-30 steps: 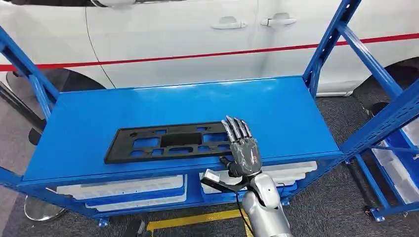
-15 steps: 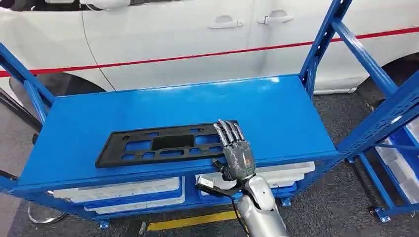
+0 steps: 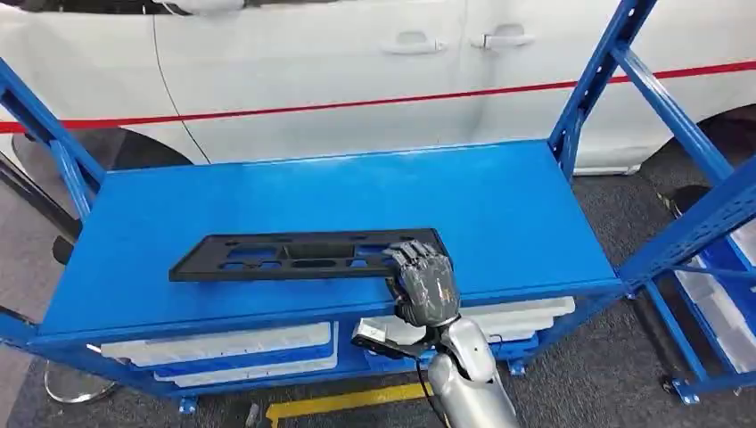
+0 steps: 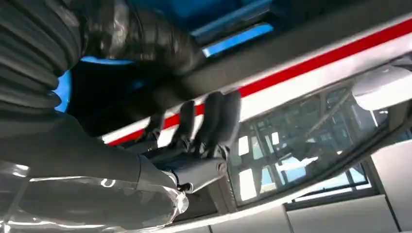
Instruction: Take the parts from the cabinet and place them on the table.
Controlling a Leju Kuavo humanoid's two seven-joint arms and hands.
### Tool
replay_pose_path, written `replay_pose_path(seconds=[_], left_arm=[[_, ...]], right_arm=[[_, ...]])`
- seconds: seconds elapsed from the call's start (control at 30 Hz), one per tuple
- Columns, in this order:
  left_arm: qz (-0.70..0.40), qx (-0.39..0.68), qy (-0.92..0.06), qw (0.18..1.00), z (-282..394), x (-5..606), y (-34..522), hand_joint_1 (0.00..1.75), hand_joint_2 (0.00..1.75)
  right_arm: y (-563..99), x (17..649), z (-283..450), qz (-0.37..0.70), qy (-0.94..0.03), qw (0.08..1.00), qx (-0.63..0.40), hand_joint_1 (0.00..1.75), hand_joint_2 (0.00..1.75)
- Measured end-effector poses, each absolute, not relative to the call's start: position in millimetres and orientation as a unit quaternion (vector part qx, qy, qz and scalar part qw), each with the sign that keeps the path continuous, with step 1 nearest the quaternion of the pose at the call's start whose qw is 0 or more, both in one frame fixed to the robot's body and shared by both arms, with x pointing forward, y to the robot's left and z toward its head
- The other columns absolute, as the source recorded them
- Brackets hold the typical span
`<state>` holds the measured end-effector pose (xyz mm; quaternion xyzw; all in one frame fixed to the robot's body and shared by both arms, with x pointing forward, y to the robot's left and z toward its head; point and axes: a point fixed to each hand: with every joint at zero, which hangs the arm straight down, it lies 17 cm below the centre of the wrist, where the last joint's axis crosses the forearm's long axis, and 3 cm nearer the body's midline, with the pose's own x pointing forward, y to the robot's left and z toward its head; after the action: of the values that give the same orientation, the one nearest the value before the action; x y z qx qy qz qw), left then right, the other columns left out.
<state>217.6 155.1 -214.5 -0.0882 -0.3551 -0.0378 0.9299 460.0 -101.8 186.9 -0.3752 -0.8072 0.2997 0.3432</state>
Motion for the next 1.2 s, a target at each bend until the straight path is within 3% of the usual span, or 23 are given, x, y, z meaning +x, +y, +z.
replay_pose_path(seconds=[0.8,1.2], left_arm=[[-0.028,-0.081,-0.360,0.929,-214.1,219.9,160.2,0.00,0.00],[-0.038,-0.048,-0.375,0.925,-212.3,232.3,170.9,0.00,0.00]], right_arm=[[-112.4,454.9,199.5,0.274,-0.821,0.332,-0.375,1.75,1.75],[-130.4,429.0,310.9,0.173,-0.875,0.223,-0.394,1.75,1.75]])
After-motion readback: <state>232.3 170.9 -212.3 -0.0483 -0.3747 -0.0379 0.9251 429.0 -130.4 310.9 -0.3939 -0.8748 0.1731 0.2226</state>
